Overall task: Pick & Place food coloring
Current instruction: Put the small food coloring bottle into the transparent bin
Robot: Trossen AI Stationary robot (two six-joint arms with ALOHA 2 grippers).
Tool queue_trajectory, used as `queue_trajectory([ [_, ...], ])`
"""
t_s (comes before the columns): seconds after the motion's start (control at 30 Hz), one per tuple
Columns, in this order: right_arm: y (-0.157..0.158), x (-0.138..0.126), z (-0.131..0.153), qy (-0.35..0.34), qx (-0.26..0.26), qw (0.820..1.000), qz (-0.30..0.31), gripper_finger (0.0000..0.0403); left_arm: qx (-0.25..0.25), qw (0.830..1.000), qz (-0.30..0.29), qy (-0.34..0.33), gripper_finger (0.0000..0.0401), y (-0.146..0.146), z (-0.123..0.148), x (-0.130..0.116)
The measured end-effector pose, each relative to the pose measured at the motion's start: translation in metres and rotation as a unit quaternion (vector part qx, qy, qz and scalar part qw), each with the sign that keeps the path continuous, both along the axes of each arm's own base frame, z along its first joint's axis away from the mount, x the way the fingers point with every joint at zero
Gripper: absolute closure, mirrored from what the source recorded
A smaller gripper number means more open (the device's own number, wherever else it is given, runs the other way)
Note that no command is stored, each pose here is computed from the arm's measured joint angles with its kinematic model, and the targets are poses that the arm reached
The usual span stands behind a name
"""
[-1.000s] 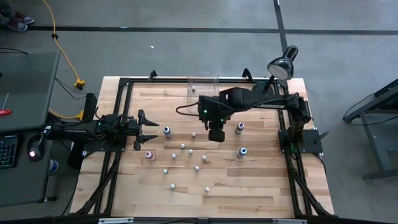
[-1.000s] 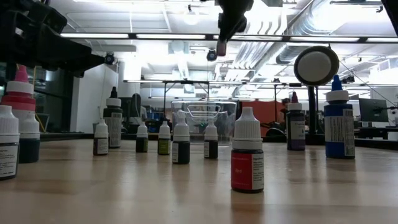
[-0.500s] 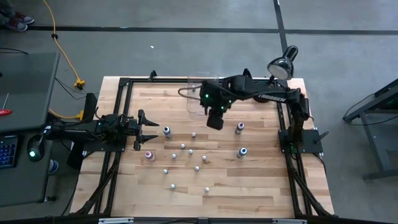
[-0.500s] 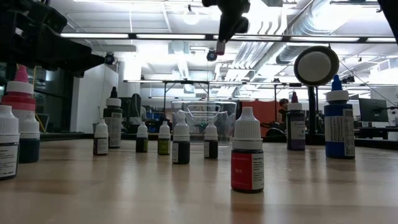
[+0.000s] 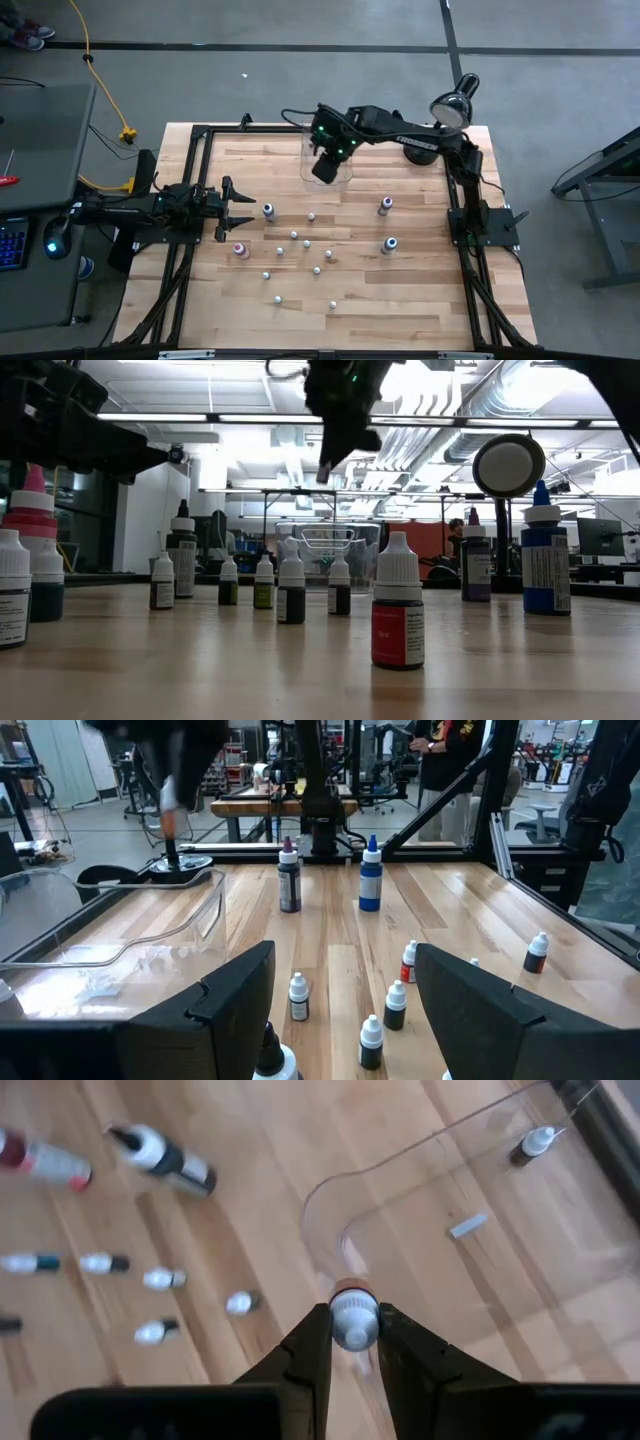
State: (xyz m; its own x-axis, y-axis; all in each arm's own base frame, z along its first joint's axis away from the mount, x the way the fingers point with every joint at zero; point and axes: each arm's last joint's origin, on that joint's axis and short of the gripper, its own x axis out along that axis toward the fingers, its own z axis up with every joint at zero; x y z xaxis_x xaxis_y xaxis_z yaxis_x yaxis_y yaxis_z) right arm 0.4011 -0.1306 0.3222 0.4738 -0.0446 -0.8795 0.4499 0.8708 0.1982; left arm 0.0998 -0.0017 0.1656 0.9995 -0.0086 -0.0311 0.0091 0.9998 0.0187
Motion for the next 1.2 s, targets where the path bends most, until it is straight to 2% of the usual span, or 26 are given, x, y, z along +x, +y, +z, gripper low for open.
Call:
queue_trajectory([
  [0.33, -0.044, 0.01, -0.029, 0.0, 0.008, 0.998, -0.061, 0.0338, 0.0, 1.0, 0.0, 0.0, 0.0162, 0.0, 0.0, 0.0],
  [0.47, -0.058, 0.015, -0.029, 0.007, -0.003, 0.999, -0.05, 0.0338, 0.0, 1.0, 0.0, 0.0, 0.0162, 0.0, 0.0, 0.0],
  [0.63, -0.074, 0.021, -0.033, 0.059, -0.03, 0.998, -0.024, 0.0338, 0.0, 1.0, 0.0, 0.0, 0.0162, 0.0, 0.0, 0.0],
  [0.83, -0.088, 0.024, -0.058, 0.084, -0.058, 0.995, 0.015, 0.0338, 0.0, 1.0, 0.0, 0.0, 0.0162, 0.0, 0.0, 0.0],
  [1.0, -0.097, 0.028, -0.072, 0.092, -0.073, 0.993, 0.003, 0.0338, 0.0, 1.0, 0.001, 0.0, 0.0162, 0.0, 0.0, 0.0],
  [1.2, -0.105, 0.032, -0.085, 0.085, -0.055, 0.994, -0.028, 0.0338, 0.0, 1.0, 0.0, 0.0, 0.0162, 0.0, 0.0, 0.0],
])
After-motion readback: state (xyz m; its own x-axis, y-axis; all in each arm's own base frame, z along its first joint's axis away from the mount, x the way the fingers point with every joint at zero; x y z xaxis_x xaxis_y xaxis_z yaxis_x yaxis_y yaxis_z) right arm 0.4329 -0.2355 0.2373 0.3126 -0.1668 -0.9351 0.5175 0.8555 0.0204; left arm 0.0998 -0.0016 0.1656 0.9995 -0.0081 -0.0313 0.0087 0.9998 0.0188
